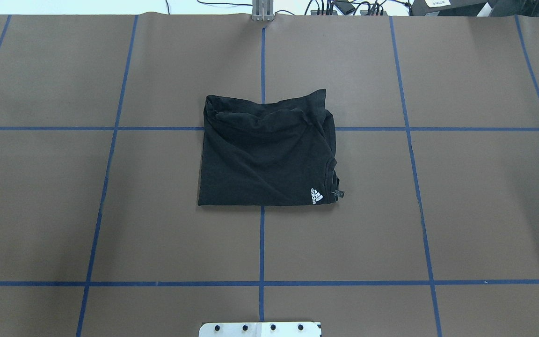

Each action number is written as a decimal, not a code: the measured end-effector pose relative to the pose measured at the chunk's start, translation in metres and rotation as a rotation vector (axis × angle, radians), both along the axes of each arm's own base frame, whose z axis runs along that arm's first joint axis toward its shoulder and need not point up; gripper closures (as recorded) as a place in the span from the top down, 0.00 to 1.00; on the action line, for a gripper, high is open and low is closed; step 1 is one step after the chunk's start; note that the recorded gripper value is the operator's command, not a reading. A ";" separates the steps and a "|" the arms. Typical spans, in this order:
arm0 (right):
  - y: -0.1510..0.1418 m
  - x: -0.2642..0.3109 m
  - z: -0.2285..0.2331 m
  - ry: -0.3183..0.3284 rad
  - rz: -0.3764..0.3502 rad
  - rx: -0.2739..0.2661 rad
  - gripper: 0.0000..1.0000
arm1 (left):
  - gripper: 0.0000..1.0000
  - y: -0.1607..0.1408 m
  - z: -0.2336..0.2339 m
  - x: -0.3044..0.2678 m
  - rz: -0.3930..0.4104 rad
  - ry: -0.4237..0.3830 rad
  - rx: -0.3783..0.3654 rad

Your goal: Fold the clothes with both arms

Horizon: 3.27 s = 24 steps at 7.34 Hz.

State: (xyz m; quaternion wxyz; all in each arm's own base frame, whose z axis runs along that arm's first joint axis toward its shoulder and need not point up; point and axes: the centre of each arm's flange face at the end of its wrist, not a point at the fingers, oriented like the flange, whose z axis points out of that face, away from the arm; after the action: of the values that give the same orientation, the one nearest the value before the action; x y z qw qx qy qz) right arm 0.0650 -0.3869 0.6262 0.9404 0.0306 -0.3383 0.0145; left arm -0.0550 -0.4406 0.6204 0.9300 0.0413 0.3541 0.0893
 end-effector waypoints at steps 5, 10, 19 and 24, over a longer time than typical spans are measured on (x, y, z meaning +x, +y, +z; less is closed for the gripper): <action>0.002 -0.004 0.014 -0.051 -0.001 -0.030 1.00 | 1.00 0.007 0.010 0.000 -0.002 0.002 -0.022; -0.001 -0.006 0.010 -0.083 -0.001 -0.027 1.00 | 1.00 0.008 0.011 0.000 -0.001 0.004 -0.025; -0.003 -0.006 0.008 -0.085 0.000 -0.021 1.00 | 1.00 0.008 0.021 0.001 0.000 0.009 -0.045; -0.003 -0.006 0.005 -0.086 0.001 -0.016 1.00 | 1.00 0.009 0.031 0.001 0.003 0.010 -0.060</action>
State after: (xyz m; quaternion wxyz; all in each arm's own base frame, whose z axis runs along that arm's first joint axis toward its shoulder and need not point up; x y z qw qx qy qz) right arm 0.0586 -0.3903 0.6317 0.9252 0.0223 -0.3784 0.0189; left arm -0.0538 -0.4313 0.6513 0.9289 0.0136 0.3614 0.0797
